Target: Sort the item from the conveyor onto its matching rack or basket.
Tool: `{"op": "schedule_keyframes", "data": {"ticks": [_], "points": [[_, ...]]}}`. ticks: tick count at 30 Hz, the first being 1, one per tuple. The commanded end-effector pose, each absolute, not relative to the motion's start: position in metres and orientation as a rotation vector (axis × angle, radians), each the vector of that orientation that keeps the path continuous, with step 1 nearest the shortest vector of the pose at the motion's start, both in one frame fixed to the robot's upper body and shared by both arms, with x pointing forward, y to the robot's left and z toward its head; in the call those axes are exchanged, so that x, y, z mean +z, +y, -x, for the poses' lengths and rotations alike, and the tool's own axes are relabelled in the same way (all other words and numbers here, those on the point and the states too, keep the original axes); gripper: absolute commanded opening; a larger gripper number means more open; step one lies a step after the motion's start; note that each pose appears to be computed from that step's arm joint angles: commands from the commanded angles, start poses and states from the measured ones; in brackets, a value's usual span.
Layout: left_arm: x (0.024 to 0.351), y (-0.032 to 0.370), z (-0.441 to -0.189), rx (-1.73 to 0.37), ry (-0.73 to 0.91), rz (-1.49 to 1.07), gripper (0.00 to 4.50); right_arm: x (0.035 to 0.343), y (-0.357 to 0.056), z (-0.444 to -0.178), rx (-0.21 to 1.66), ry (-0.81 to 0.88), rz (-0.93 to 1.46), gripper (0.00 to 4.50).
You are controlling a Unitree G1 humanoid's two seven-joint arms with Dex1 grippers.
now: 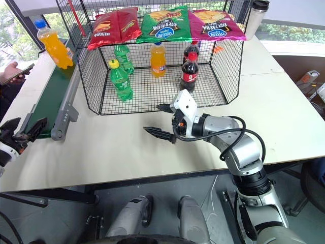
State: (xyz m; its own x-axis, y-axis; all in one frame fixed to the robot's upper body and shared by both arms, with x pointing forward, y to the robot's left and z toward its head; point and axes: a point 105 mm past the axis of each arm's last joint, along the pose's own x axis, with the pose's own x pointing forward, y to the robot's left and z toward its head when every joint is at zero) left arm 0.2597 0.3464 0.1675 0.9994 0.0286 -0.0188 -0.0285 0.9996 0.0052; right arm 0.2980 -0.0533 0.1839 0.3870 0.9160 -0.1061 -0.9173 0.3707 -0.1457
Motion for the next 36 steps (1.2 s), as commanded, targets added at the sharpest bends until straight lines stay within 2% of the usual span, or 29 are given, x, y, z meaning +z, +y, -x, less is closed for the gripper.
{"op": "schedule_keyframes", "data": {"ticks": [1,10,20,36], "points": [[0.177,0.349,-0.259,0.047,-0.021,-0.035,4.50,0.195,-0.051,-0.296,1.185,-0.046,0.212,4.37],[0.179,0.350,-0.262,0.054,-0.031,-0.039,4.50,0.196,-0.051,-0.294,1.189,-0.048,0.207,4.37],[0.180,0.348,-0.271,0.067,-0.047,-0.038,4.50,0.200,-0.050,-0.281,1.276,-0.050,0.165,4.37],[0.183,0.349,-0.286,0.085,-0.072,-0.033,4.50,0.196,-0.054,-0.281,1.244,-0.031,0.182,4.37]]}}
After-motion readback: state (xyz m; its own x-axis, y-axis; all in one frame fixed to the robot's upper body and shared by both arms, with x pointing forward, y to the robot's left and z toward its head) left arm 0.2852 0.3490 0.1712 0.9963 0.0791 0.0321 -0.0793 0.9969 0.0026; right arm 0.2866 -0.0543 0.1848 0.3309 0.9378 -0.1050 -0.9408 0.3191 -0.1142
